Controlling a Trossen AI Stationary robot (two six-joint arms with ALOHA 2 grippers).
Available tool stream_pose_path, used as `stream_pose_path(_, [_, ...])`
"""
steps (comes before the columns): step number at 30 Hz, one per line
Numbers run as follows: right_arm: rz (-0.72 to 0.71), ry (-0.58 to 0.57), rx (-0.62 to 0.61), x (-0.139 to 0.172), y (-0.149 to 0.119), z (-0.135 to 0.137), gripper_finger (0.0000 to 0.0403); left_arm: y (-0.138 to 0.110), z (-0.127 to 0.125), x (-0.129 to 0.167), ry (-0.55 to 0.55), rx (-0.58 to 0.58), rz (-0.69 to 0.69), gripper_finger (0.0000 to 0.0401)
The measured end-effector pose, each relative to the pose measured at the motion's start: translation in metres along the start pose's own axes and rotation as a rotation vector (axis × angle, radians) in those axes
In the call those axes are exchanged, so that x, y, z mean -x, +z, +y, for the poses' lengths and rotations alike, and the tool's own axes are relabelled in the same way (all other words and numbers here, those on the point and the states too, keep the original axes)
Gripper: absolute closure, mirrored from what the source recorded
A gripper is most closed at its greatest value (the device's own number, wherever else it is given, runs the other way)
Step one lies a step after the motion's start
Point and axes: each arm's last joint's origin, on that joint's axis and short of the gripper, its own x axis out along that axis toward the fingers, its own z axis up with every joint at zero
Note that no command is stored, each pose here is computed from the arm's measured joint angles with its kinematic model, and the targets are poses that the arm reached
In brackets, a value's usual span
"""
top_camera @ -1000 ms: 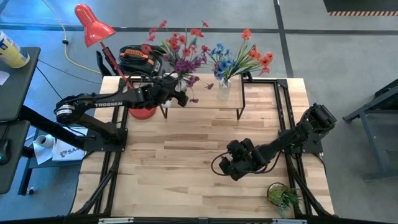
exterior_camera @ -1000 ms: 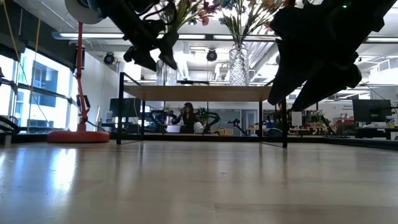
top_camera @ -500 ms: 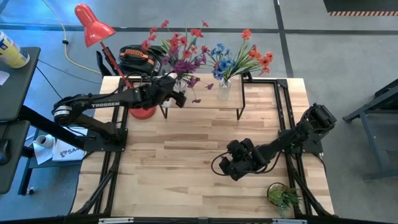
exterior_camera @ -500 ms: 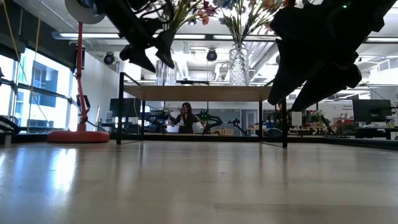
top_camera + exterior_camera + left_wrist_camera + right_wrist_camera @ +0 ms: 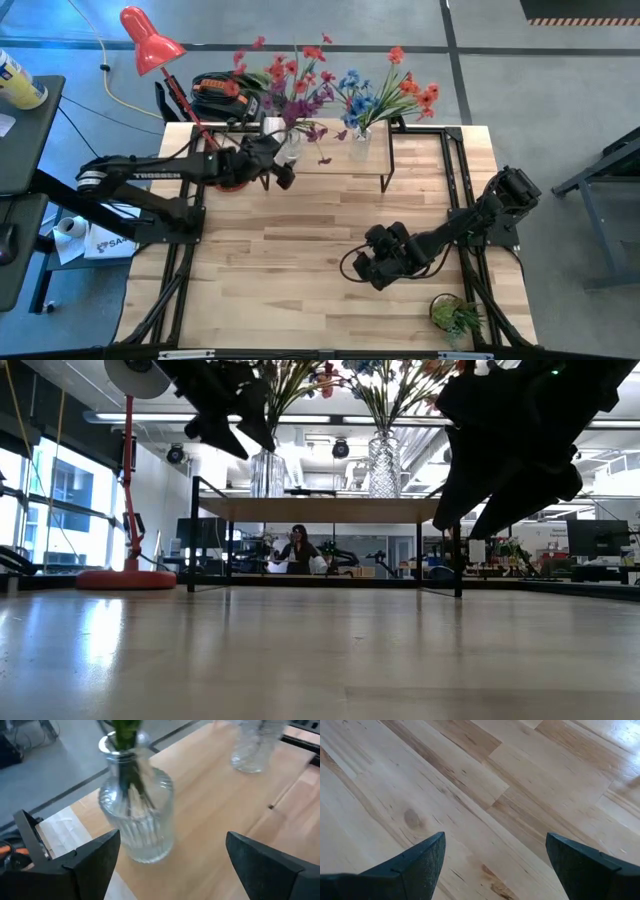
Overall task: Pick and place flowers into a vace then onto a shelf
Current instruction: Return to Home Position
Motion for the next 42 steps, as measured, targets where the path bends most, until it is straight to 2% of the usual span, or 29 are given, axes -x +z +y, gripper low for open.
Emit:
stream_pose_path(6, [0.001, -0.002, 0.002, 0.000, 0.000, 0.000, 0.0069, -0.005, -0.007, 0.011, 0.044, -0.047, -0.011, 0.0003])
stream_pose_path(13, [0.024, 0.004, 0.007, 0.000, -0.001, 0.000, 0.0069, -0.011, 0.002, 0.024, 0.075, 0.005, 0.040, 0.0004])
stream_pose_path(15, [0.024, 0.002, 0.009, 0.000, -0.001, 0.000, 0.0069, -0.010, 0.003, 0.031, 0.080, 0.023, 0.019, 0.0004])
stream_pose_path(23, [0.021, -0.020, 0.014, -0.002, 0.002, -0.003, 0.0069, -0.007, 0.008, 0.064, -0.007, 0.024, -0.041, 0.0004])
stream_pose_path(30, [0.016, -0.021, 0.029, -0.003, 0.004, -0.003, 0.0069, -0.024, 0.003, 0.088, -0.126, 0.007, 0.054, 0.0004])
stream_pose_path(37, [-0.027, -0.037, 0.043, -0.004, 0.006, -0.004, 0.0069, -0.039, 0.002, 0.098, -0.077, 0.043, 0.114, 0.0004])
stream_pose_path(42, [-0.023, -0.041, 0.055, -0.006, 0.008, -0.005, 0.0069, -0.046, -0.001, 0.105, -0.112, 0.066, 0.155, 0.0004])
